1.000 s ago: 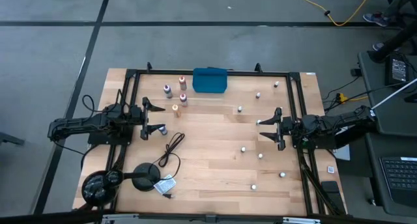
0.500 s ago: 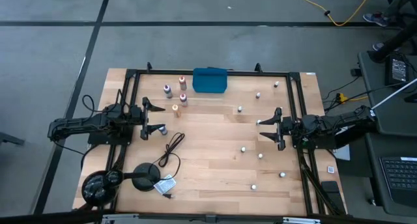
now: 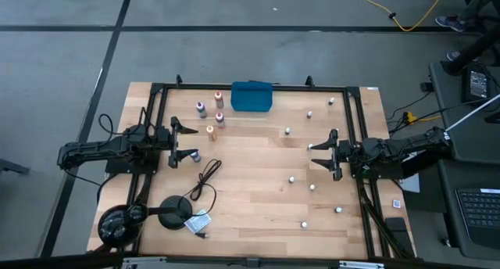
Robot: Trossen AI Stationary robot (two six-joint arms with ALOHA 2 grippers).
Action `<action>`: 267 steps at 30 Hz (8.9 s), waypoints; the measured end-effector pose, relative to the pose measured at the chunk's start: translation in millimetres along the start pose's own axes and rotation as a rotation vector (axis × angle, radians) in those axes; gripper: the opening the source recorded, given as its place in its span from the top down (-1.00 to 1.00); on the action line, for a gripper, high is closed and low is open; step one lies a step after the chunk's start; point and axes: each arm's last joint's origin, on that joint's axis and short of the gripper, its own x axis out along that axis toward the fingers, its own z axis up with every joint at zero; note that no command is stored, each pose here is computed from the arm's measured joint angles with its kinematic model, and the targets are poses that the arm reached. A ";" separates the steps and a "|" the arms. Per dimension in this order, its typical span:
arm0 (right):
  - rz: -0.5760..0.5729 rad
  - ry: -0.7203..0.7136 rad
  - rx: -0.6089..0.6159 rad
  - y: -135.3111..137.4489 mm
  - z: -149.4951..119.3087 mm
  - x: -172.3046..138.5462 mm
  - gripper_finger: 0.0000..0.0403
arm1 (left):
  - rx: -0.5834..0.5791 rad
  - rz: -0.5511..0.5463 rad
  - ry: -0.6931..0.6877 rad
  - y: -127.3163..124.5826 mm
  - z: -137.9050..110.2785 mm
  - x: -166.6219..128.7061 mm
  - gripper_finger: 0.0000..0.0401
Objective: Pick & Place food coloring
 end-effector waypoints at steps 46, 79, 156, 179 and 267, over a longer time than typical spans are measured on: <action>0.056 -0.116 0.215 1.8 18.1 -1.9 -0.11 | 0.000 0.000 0.001 0.0 -0.1 0.0 -0.64; -0.637 0.005 0.167 11.0 282.0 30.3 -0.11 | 0.000 0.000 0.000 0.0 0.0 0.0 -0.64; -0.851 1.148 0.676 -122.5 40.0 206.7 -0.11 | 0.000 0.000 0.000 0.0 -0.1 0.0 -0.63; -0.807 1.232 0.627 -127.5 15.1 213.9 0.13 | 0.000 0.000 0.000 0.0 0.0 0.0 -0.64; -0.340 1.197 -0.085 -226.2 122.3 331.7 0.63 | 0.000 -0.001 0.000 0.0 0.0 0.0 -0.63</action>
